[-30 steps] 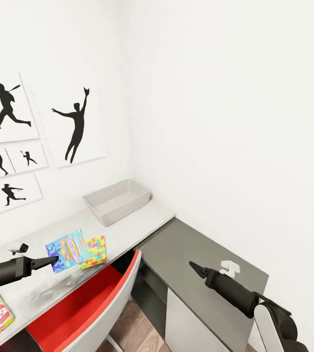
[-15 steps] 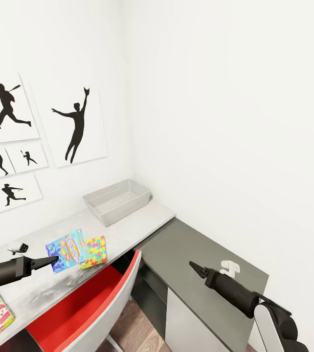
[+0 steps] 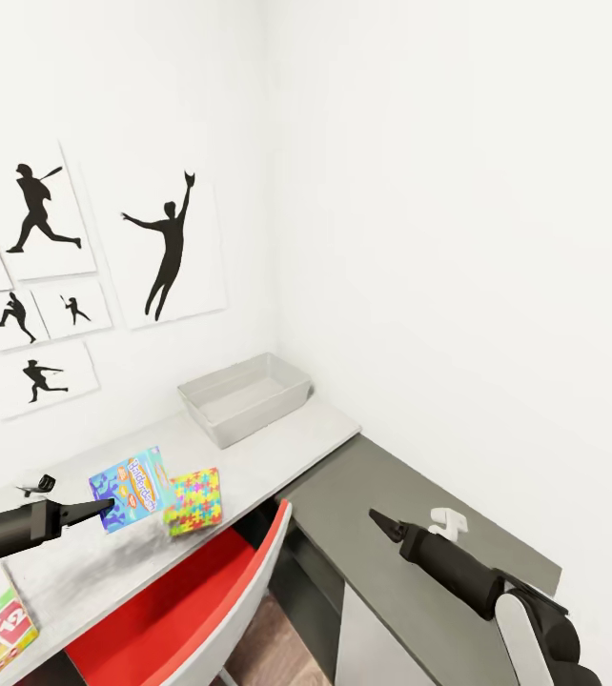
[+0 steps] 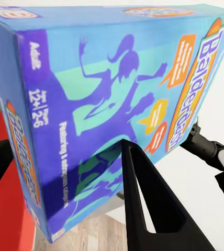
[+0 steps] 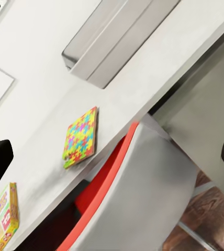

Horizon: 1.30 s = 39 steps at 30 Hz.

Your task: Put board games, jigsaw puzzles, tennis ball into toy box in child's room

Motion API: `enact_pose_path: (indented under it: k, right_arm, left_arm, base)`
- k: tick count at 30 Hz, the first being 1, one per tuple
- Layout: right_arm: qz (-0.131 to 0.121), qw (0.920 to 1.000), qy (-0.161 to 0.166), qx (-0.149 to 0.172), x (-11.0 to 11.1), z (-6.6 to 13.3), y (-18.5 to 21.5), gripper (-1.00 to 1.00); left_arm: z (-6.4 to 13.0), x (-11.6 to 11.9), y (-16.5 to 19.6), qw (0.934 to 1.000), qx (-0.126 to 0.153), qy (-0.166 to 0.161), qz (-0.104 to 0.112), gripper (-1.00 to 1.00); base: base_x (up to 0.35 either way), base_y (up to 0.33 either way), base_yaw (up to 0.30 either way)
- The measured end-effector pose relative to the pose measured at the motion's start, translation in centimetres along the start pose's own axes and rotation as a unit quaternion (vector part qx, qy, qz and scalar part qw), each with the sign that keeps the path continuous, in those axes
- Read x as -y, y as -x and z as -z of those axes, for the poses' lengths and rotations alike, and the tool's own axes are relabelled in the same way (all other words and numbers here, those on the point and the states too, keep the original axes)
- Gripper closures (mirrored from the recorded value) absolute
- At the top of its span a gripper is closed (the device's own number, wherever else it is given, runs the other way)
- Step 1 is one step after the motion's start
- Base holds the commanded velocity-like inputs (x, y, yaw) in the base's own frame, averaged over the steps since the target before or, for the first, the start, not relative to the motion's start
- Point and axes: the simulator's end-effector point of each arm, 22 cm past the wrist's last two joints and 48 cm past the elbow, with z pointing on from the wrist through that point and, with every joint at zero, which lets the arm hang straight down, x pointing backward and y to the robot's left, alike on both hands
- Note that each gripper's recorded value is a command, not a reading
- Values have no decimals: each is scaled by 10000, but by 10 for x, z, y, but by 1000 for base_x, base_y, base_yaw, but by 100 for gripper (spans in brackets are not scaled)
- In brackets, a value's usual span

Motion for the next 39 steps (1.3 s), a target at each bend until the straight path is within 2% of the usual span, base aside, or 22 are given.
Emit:
enact_pose_path:
  k: [7, 20, 39]
  right_arm:
    - [17, 10000, 17, 16, -2, 1, 2, -100]
    - [59, 9999, 56, 66, -7, 4, 6, -100]
    - [95, 9999, 82, 104, -11, 6, 10, -100]
  left_arm:
    - [1, 2, 1, 10000, 11, -7, -31, 100]
    - [3, 8, 4, 9999, 42, -27, -96, 100]
    - [4, 13, 7, 9999, 70, -48, -147, 100]
  base:
    - [257, 48, -155]
    - [78, 34, -192]
    - [131, 39, -95]
